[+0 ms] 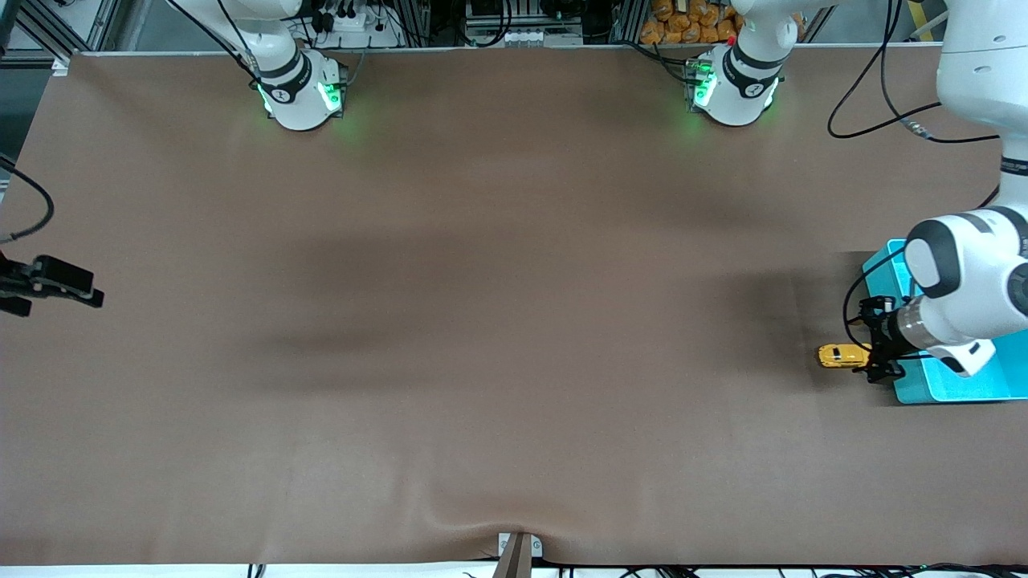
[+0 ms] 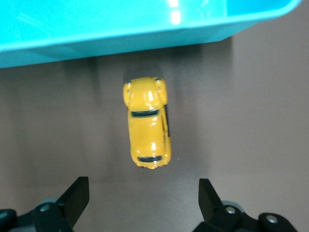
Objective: Wind and store yellow beetle car
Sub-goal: 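Close the left gripper on the yellow car beside the bin, then lift the yellow car with the left gripper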
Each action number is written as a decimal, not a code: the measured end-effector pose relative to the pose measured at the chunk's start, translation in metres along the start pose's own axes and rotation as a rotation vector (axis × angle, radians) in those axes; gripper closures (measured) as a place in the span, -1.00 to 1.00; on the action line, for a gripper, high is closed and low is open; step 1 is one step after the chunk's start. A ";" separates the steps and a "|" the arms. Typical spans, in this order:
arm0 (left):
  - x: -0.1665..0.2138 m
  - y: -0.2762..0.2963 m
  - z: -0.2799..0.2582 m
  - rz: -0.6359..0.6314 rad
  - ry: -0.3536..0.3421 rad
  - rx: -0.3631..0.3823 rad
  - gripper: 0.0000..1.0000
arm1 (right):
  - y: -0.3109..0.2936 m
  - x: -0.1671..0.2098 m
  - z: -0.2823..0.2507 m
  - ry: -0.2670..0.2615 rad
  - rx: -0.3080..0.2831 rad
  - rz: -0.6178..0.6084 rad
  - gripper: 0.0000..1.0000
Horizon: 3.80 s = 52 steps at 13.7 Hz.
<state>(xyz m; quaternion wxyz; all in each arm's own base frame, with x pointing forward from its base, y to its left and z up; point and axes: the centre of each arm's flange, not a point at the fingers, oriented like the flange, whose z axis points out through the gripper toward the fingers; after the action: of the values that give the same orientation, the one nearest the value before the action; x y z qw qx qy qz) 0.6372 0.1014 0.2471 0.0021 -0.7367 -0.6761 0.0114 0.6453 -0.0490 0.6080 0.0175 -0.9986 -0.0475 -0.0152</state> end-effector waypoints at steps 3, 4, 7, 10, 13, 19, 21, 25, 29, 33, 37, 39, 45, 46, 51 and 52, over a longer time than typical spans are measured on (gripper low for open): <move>0.001 -0.010 0.022 0.001 0.024 0.000 -1.00 | 0.000 -0.006 -0.009 0.001 -0.004 0.058 -1.00; 0.005 -0.012 0.028 0.005 0.035 0.003 -1.00 | 0.000 -0.009 -0.014 0.000 -0.005 0.066 -1.00; 0.033 -0.020 0.048 0.012 0.080 0.009 -1.00 | 0.000 -0.018 -0.023 -0.013 -0.003 0.079 -1.00; 0.040 -0.021 0.054 0.007 0.085 -0.003 -1.00 | -0.002 -0.029 -0.032 -0.013 -0.003 0.087 -1.00; 0.035 -0.020 0.055 0.015 0.083 -0.004 -1.00 | -0.002 -0.042 -0.037 -0.016 -0.003 0.093 -1.00; 0.032 -0.016 0.053 0.013 0.089 -0.032 -0.96 | 0.002 -0.077 -0.040 -0.010 -0.001 0.114 -1.00; 0.032 -0.015 0.056 0.007 0.089 -0.037 -0.76 | -0.001 -0.088 -0.038 -0.020 0.003 0.111 -1.00; 0.030 -0.014 0.057 0.008 0.090 -0.044 0.08 | -0.002 -0.091 -0.032 -0.034 -0.012 0.108 -1.00; -0.002 0.004 0.038 0.081 0.113 -0.080 0.08 | -0.001 -0.091 -0.034 -0.030 -0.019 0.109 -1.00; -0.054 0.018 -0.022 0.172 0.129 -0.117 0.08 | -0.001 -0.092 -0.035 -0.031 -0.019 0.109 -1.00; -0.058 0.010 -0.082 0.314 0.151 -0.089 0.08 | -0.002 -0.095 -0.037 -0.037 -0.018 0.108 -1.00; -0.035 0.003 -0.102 0.384 0.162 -0.062 0.08 | -0.005 -0.095 -0.038 -0.035 -0.018 0.103 -1.00; 0.015 -0.008 -0.114 0.457 0.170 -0.039 0.08 | -0.007 -0.095 -0.036 -0.042 -0.017 0.101 -1.00; 0.013 -0.007 -0.113 0.466 0.169 -0.037 0.08 | -0.007 -0.095 -0.036 -0.042 -0.017 0.101 -1.00; 0.016 -0.011 -0.110 0.586 0.175 0.012 0.08 | -0.008 -0.095 -0.034 -0.046 -0.016 0.100 -1.00; 0.021 -0.013 -0.109 0.619 0.185 0.028 0.08 | -0.008 -0.095 -0.034 -0.047 -0.016 0.100 -1.00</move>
<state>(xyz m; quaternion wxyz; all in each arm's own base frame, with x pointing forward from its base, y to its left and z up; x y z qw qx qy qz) 0.6279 0.1252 0.3562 0.0700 -0.9052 -0.4166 -0.0463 0.5491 -0.0514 0.6391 0.0091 -0.9999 0.0022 0.0086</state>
